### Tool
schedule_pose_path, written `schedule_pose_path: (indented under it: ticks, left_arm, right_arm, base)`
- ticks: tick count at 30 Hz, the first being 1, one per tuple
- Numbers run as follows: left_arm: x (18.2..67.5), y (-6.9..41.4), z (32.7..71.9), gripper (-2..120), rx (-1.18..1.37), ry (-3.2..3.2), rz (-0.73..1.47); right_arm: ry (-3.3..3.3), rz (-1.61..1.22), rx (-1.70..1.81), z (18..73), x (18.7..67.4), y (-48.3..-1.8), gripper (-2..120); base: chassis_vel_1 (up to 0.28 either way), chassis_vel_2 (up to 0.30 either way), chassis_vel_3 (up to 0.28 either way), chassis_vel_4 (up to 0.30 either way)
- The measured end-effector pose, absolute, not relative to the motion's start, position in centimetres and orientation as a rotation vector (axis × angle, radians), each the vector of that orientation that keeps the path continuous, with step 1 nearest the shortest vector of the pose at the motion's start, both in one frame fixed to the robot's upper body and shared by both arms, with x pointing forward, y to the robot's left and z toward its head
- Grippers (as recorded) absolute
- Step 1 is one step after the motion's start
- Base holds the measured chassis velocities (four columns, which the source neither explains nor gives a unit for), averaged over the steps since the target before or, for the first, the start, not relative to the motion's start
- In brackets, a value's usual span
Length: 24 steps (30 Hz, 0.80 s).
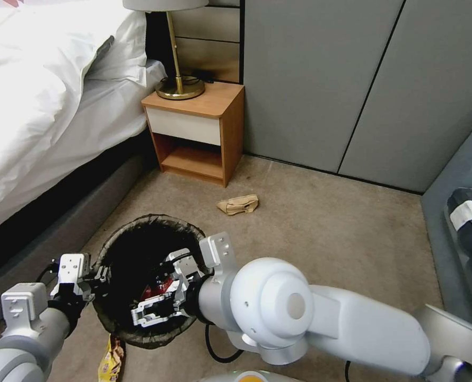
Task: Pick up the trash bin, then pick up the garbage from the floor and place it into the trash bin.
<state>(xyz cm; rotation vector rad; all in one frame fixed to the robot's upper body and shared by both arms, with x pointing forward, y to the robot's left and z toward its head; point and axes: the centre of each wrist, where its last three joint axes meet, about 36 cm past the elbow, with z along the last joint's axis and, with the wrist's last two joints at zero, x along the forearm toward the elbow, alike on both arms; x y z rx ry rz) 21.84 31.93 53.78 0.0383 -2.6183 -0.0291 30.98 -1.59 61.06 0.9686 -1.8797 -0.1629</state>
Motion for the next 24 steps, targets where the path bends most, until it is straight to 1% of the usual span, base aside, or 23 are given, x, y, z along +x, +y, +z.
schedule_pose_path:
  ticks: [8, 24]
  left_arm:
    - [21.8, 32.0, 53.8, 1, 0.038, -2.618, -0.029]
    - [21.8, 31.9, 53.7, 1, 0.041, -2.617, -0.021]
  right_arm:
    - [-1.866, -0.166, 0.932, 63.1, 31.7, -1.6, 100]
    - [-1.781, -0.232, 0.862, 65.2, 33.3, -0.2, 100]
  base:
    - [0.000, 0.000, 0.000, 0.000]
    - [0.000, 0.000, 0.000, 0.000]
